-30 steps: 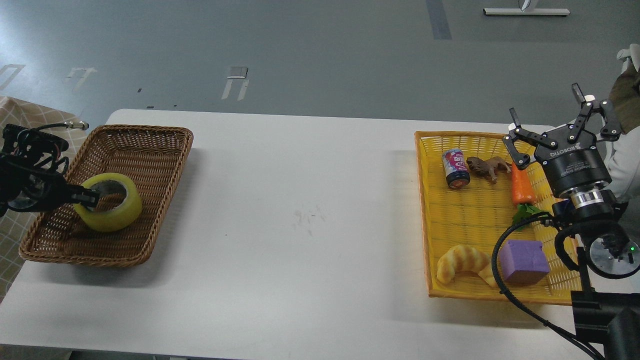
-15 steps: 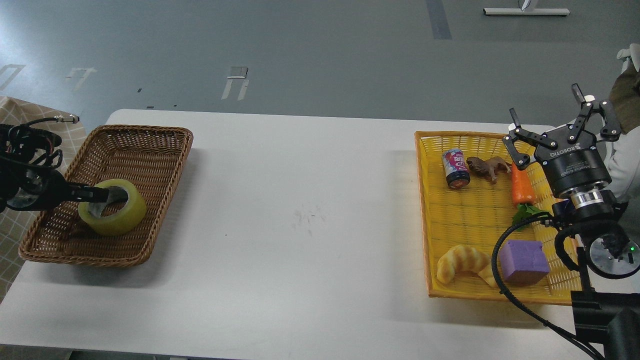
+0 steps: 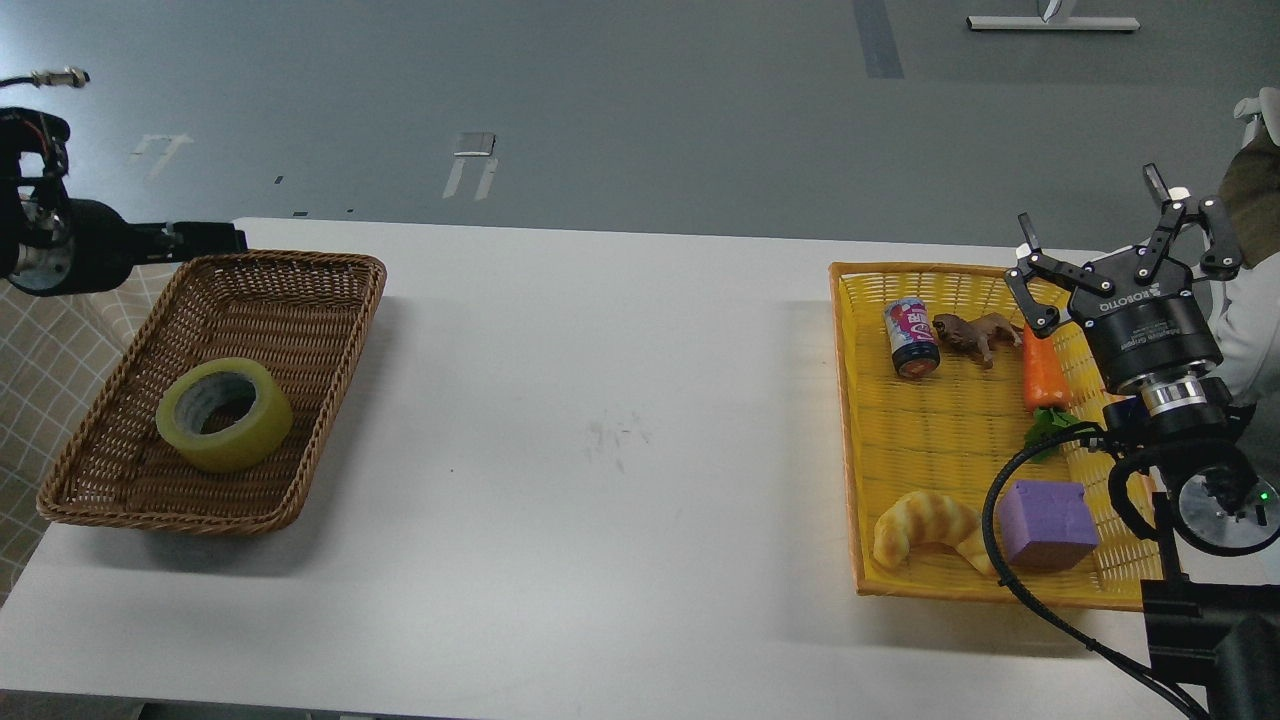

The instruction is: Place and transfer tape with both arms

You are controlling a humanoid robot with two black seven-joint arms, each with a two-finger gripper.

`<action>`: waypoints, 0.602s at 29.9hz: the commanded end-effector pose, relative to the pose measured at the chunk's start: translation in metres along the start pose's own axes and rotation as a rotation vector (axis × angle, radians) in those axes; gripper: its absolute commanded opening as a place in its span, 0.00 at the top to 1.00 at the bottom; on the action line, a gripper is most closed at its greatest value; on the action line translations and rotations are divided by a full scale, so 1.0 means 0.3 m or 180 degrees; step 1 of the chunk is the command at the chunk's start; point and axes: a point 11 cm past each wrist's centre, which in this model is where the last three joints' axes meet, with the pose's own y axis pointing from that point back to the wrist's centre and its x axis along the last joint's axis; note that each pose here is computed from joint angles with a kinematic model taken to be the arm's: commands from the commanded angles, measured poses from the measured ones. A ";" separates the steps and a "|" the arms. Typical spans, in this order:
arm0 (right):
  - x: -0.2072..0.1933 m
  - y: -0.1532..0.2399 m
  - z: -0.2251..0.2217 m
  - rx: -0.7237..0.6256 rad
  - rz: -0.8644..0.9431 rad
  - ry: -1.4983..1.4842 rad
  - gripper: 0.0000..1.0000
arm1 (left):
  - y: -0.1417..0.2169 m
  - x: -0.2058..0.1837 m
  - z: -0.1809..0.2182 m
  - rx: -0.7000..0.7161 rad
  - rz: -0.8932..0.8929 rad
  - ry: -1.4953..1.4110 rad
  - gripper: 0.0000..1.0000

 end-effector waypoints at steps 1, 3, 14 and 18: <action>-0.019 -0.021 -0.012 0.0014 -0.0054 0.0021 0.00 | 0.038 0.146 0.138 -0.0636 0.0411 0.0734 0.02; -0.032 -0.036 -0.022 0.0025 -0.0093 0.0041 0.00 | 0.053 0.185 0.166 -0.0845 0.0533 0.1026 0.02; -0.158 -0.155 -0.103 0.0093 -0.0427 0.0211 0.00 | 0.136 0.364 0.390 -0.2354 0.0870 0.2410 0.02; -0.201 -0.206 -0.127 0.0061 -0.0525 0.0290 0.00 | 0.134 0.364 0.437 -0.2689 0.0786 0.2771 0.02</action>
